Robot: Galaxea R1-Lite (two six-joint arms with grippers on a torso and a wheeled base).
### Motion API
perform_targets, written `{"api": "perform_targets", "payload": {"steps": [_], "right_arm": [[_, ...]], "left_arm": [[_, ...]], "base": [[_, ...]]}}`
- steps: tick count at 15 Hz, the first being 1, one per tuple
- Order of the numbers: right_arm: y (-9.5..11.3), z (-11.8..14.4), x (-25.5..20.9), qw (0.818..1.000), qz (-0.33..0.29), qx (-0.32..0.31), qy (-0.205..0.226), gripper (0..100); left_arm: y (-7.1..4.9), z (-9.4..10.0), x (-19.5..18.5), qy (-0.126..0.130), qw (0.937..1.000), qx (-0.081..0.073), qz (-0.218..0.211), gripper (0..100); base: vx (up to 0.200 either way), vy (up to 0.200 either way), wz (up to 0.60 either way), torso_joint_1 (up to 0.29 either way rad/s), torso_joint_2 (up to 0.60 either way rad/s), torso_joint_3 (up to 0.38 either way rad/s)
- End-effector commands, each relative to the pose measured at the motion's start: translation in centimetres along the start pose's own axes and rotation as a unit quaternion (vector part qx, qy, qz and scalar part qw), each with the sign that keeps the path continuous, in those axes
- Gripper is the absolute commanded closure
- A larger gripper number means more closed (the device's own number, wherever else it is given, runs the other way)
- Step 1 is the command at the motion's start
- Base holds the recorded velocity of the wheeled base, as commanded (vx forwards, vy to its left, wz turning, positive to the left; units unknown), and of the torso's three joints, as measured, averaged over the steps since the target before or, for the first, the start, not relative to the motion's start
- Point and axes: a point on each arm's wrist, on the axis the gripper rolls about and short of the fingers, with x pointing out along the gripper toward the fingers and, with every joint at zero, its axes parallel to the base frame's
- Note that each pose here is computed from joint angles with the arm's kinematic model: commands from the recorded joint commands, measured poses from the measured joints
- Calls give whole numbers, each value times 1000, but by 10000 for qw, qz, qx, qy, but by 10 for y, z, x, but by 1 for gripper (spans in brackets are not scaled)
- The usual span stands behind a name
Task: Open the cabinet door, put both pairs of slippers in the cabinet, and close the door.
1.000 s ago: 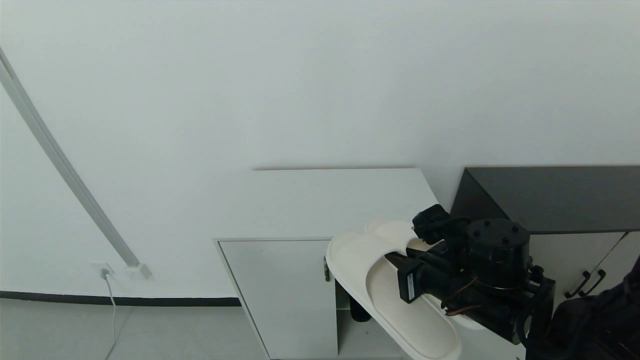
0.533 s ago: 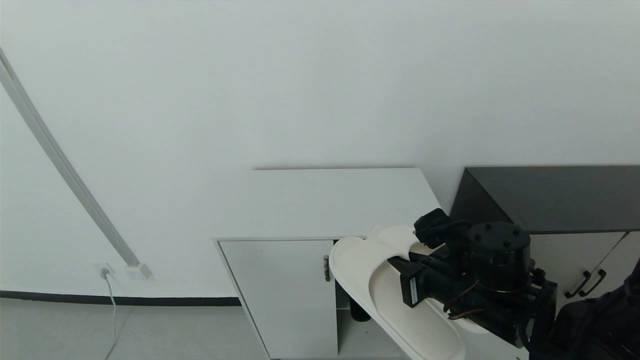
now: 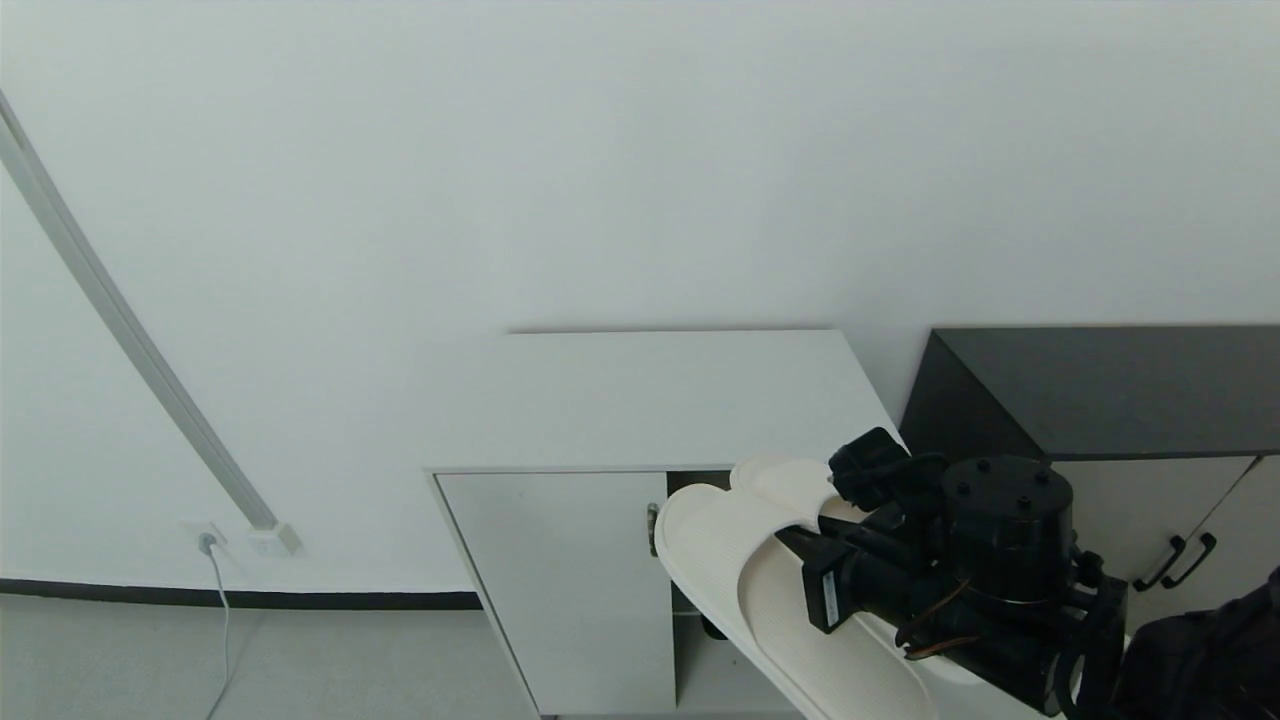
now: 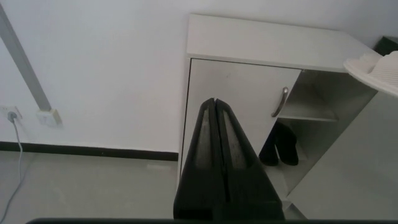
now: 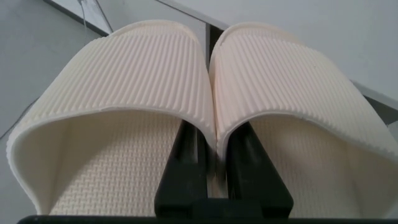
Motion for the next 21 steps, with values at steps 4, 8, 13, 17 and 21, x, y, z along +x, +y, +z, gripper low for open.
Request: {"api": "perform_targets", "payload": {"steps": [4,8,13,17,21], "right_arm": [[1,1,-3,10000,30,-36,-12,100],[2,0,-3,10000,45,-31,-4,100],[2,-1,-3,10000,44,-34,11,100],[3,-3,-3,10000,58,-50,57,100],[3,-4,-3,9999,57,-52,80,100]], "left_arm": [[0,0,0,7,10000,-3,6,100],[0,0,0,-1,10000,-3,5,100],[0,0,0,-1,10000,-3,5,100],[0,0,0,7,10000,-3,6,100],[0,0,0,-1,10000,-3,5,100]], "base": [[0,0,0,-148,343,192],[0,0,0,-157,371,199],[0,0,0,-179,410,236],[0,0,0,-228,546,310],[0,0,0,-216,543,315]]}}
